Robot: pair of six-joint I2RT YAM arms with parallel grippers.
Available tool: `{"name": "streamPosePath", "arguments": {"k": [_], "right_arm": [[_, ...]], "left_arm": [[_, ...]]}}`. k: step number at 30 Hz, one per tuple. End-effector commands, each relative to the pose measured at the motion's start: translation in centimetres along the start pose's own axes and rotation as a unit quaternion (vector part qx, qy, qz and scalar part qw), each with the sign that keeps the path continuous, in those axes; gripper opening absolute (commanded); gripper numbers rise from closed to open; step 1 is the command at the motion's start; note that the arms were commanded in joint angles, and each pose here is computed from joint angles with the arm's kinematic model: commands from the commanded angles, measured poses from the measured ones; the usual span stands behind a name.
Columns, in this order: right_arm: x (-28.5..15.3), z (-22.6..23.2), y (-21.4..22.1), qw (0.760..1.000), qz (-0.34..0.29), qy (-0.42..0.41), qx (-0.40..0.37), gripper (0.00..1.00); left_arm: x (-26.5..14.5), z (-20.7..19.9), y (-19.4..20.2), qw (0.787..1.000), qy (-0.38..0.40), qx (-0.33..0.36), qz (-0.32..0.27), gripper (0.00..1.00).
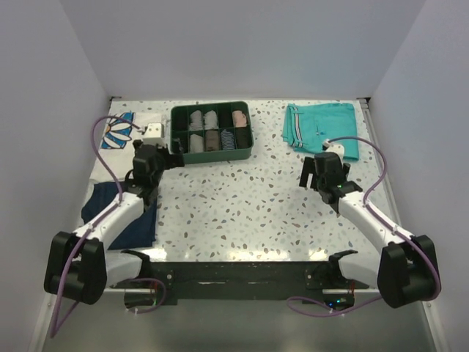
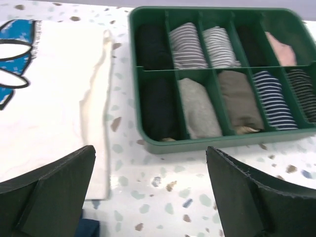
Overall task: Roll the underwear
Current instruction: Reset both arms
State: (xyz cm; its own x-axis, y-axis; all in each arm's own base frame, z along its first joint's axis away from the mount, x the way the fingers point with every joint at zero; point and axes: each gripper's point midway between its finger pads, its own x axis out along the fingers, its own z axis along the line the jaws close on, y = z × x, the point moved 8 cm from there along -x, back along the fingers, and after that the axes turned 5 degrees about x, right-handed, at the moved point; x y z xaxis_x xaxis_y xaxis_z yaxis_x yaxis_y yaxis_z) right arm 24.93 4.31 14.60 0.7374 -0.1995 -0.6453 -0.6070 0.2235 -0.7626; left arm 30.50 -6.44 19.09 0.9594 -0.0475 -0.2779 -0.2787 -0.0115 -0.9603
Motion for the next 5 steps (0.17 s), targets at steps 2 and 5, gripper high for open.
{"name": "streamPosePath", "arguments": {"k": [2, 5], "right_arm": [[0.83, 0.37, -1.46, 0.999, -0.038, 0.015, 0.018, 0.99], [1.40, -0.44, -0.97, 0.998, -0.048, 0.051, 0.009, 0.99]], "left_arm": [[0.52, 2.50, 0.69, 0.997, -0.060, 0.022, -0.030, 1.00], [0.20, 3.24, 1.34, 0.996, -0.079, 0.023, -0.032, 1.00]]}}
